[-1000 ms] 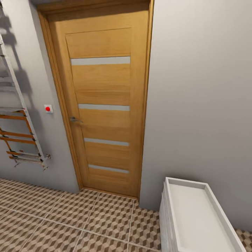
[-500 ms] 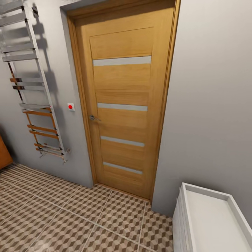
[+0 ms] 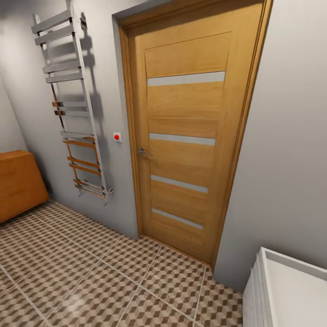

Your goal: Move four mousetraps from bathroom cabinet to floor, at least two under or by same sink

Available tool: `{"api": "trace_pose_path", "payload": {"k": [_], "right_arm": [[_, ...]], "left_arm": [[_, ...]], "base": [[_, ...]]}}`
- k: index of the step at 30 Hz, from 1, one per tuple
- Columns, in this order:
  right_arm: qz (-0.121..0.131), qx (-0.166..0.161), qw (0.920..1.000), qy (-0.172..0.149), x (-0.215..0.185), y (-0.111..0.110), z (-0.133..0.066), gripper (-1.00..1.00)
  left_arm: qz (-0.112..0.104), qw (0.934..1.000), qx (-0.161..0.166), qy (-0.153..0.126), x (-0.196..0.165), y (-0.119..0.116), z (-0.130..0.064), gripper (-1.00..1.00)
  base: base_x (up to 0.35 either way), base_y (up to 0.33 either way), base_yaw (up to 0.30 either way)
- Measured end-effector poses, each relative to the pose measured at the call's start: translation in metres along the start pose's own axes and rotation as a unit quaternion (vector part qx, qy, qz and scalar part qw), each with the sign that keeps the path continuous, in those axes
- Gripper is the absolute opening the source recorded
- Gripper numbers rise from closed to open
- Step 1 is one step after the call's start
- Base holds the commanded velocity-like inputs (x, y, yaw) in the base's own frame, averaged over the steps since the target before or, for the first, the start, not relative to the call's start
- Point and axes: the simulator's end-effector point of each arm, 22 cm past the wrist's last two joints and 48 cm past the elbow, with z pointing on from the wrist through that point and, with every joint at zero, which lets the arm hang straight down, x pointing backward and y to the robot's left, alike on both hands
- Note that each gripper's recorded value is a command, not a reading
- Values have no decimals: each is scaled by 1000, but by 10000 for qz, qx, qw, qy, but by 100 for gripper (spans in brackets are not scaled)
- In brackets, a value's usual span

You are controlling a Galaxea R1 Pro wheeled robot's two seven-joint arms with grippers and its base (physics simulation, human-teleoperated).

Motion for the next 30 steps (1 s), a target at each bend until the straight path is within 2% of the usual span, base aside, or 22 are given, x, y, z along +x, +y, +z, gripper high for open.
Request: {"api": "trace_pose_path", "payload": {"k": [30], "right_arm": [[-2,-1,10000,-1,0,0,0,100]], "left_arm": [[0,10000,-2,2,0,0,0,100]], "base": [[0,0,296]]}}
